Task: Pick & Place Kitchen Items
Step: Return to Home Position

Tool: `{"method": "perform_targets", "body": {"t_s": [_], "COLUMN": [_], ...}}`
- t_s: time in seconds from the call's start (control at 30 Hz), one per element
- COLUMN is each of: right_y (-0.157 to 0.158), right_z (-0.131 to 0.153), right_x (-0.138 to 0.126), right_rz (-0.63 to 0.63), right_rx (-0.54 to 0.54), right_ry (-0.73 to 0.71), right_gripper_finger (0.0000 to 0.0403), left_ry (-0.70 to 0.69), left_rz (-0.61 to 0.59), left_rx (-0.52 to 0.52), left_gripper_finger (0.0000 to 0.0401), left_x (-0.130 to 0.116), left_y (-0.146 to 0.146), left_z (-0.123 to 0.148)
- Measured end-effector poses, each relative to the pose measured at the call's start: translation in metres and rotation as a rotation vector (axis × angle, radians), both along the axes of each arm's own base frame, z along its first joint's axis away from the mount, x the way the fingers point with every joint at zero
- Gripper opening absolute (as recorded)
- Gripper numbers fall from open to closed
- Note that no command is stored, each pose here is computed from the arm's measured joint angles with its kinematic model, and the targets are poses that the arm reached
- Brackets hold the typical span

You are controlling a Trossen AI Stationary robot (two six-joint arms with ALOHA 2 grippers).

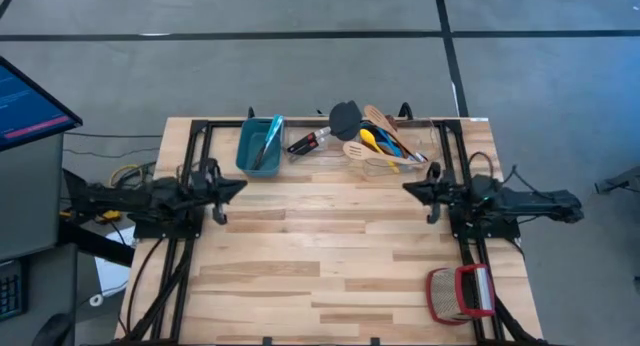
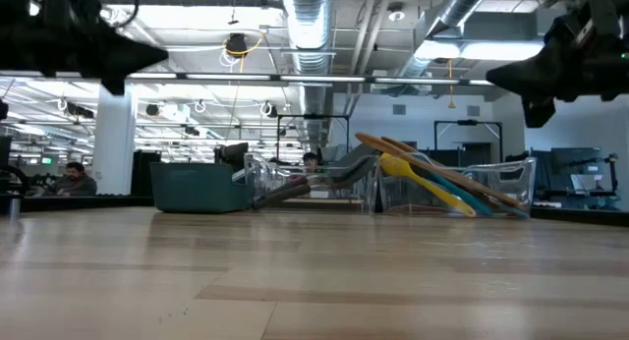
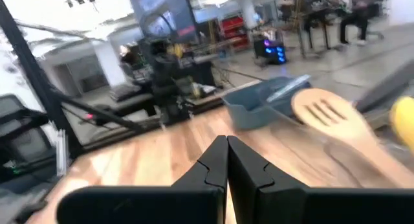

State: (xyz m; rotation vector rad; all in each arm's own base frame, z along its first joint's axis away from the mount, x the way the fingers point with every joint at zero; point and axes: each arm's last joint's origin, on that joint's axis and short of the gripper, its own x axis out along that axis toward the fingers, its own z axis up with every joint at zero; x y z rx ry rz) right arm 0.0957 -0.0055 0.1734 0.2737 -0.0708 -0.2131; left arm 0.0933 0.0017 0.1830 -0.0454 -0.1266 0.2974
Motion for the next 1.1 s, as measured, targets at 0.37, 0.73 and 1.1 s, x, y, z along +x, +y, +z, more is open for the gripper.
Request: {"method": "perform_targets", "body": {"t_s": [0.37, 0.73, 1.1], "right_y": [0.0040, 0.0038, 0.0037], "right_z": [-0.0073, -0.0072, -0.0073], "right_x": [0.0038, 0.0037, 0.0037], "right_rz": [0.136, 0.130, 0.129], "right_rx": [-0.069, -0.038, -0.036], "right_ry": [0.056, 0.050, 0.051], "right_gripper_finger": [0.0000, 0.0000, 0.0000], "left_ry": [0.133, 0.132, 0.129], "left_rz": [-0.033, 0.007, 0.009], "left_rx": [0.023, -0.005, -0.004], "left_gripper_finger": [0.0002, 0.0002, 0.0002], "left_x": [0.0073, 0.0077, 0.0076], "left_y": [-0.0013, -0.0003, -0.0002], "left_z": [-0.0169, -0.0174, -0.0171]}}
